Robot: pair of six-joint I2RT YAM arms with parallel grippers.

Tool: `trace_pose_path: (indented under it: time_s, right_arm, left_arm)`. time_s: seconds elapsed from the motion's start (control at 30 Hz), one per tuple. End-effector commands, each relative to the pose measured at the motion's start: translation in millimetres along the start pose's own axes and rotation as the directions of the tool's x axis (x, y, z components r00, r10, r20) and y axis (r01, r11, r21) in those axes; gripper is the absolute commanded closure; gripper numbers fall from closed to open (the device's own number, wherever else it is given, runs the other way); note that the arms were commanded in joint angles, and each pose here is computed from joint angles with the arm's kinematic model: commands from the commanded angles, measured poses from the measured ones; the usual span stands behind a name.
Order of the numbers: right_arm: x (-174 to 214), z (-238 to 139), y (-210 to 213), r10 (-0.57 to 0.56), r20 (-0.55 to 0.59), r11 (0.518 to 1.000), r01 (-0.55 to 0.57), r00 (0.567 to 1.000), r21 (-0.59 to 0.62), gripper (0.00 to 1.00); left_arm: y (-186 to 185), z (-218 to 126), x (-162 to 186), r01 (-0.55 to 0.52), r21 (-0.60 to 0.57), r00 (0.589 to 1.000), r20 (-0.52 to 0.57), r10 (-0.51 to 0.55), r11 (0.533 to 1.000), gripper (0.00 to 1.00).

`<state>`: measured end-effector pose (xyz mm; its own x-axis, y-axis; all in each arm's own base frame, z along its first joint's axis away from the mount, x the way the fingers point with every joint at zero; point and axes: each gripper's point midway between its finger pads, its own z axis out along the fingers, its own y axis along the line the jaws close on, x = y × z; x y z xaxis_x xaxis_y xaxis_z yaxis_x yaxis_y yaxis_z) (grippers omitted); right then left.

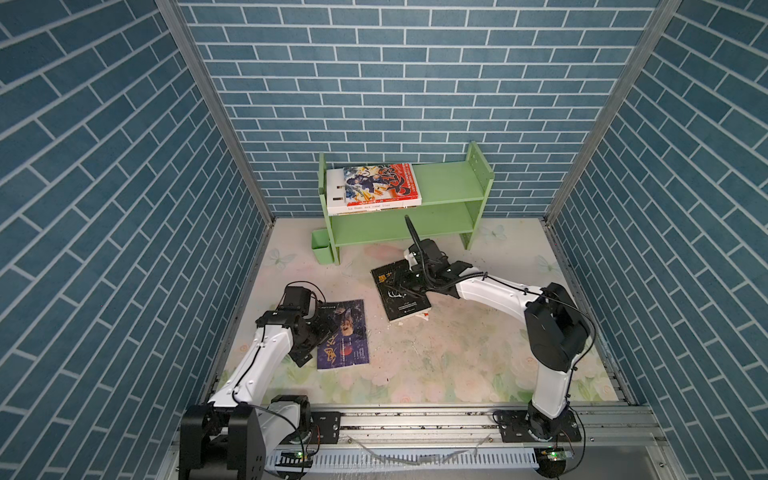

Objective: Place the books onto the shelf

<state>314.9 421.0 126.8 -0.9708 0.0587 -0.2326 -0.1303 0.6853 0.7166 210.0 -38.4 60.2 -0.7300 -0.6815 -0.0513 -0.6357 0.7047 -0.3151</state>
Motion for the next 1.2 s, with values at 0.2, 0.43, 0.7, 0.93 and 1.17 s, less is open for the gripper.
trace_pose_path:
  time_s: [0.2,0.43,0.7,0.93,1.17]
  right_arm:
    - [38.7,79.1,17.1,-0.051,-0.136,0.997,0.058,0.989,0.046,0.43]
    - [48.8,101.0,-18.9,-0.015,-0.146,0.987,0.039,0.989,0.158,0.42]
    - [55.8,119.4,-24.9,-0.013,-0.192,0.980,0.051,0.981,0.194,0.42]
    - [69.3,138.9,10.2,-0.015,-0.261,0.999,0.006,0.965,-0.034,0.46]
    - [51.8,118.6,76.6,-0.060,-0.207,0.949,-0.009,0.976,-0.315,0.50]
  left_arm:
    - [-1.3,15.5,-19.8,0.021,0.024,0.998,0.062,-0.023,0.999,0.00]
    - [-20.0,20.5,-27.6,0.002,0.089,0.998,0.055,-0.007,0.996,0.00]
    - [-31.4,39.2,-29.3,0.003,0.126,1.000,0.002,-0.003,0.992,0.00]
    - [-56.4,63.6,-25.2,0.046,0.244,0.994,-0.104,-0.021,0.969,0.00]
    - [-76.0,74.3,-31.3,0.071,0.301,0.988,-0.156,-0.024,0.951,0.01]
